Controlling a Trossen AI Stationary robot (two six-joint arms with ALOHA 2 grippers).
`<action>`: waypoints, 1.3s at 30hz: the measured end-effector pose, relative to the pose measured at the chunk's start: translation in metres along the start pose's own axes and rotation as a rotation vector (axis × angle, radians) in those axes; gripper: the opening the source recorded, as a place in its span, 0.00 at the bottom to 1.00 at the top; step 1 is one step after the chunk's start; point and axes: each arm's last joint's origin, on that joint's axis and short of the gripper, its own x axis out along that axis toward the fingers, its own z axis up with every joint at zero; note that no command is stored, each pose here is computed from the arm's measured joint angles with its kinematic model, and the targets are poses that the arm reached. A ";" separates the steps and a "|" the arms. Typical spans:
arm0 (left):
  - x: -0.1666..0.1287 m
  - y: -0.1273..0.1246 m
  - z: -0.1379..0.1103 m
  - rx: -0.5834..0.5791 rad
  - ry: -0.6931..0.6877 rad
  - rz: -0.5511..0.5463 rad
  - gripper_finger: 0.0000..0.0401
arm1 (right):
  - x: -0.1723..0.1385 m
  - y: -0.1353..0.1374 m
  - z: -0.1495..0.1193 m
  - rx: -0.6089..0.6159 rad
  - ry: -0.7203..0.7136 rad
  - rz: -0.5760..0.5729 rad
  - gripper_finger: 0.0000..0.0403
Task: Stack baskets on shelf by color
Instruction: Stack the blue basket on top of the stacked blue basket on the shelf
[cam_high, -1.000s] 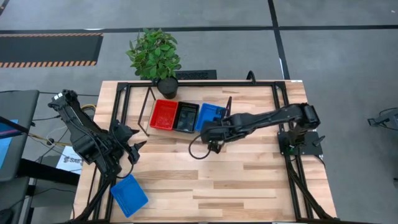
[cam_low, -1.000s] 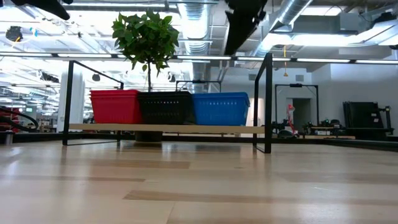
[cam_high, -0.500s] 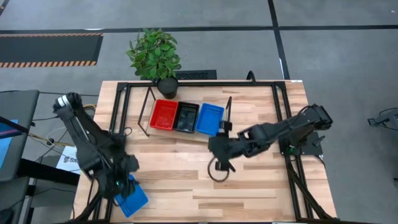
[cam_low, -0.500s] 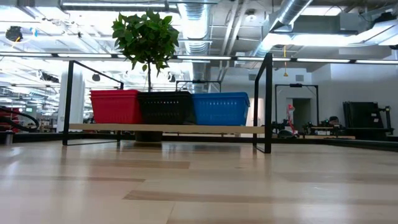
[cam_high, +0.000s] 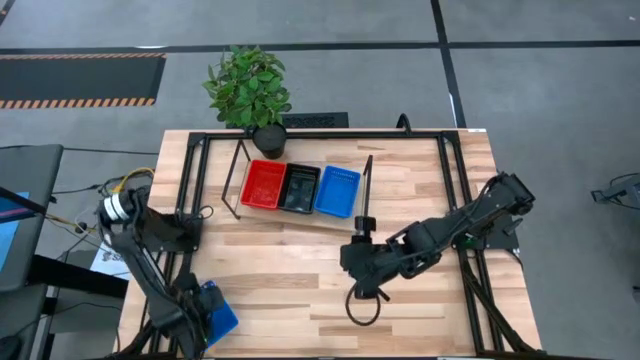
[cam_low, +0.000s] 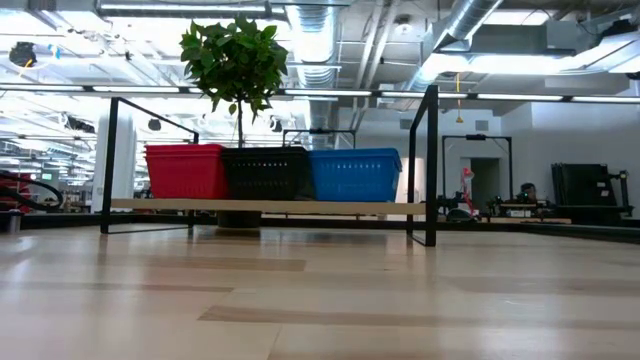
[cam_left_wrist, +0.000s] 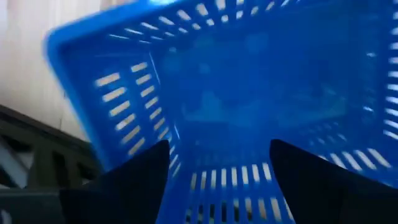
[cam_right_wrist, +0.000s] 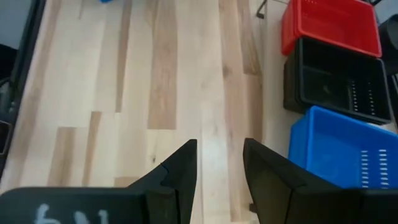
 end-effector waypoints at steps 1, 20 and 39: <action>0.005 -0.002 0.000 0.002 -0.005 0.013 0.66 | -0.001 0.002 -0.001 -0.003 -0.002 0.004 0.37; 0.016 -0.010 0.122 0.130 -0.562 0.021 0.66 | -0.009 0.018 -0.004 0.039 -0.024 0.036 0.35; -0.077 0.007 0.196 0.319 -0.621 -0.212 0.66 | 0.001 0.033 -0.003 0.089 -0.050 0.054 0.35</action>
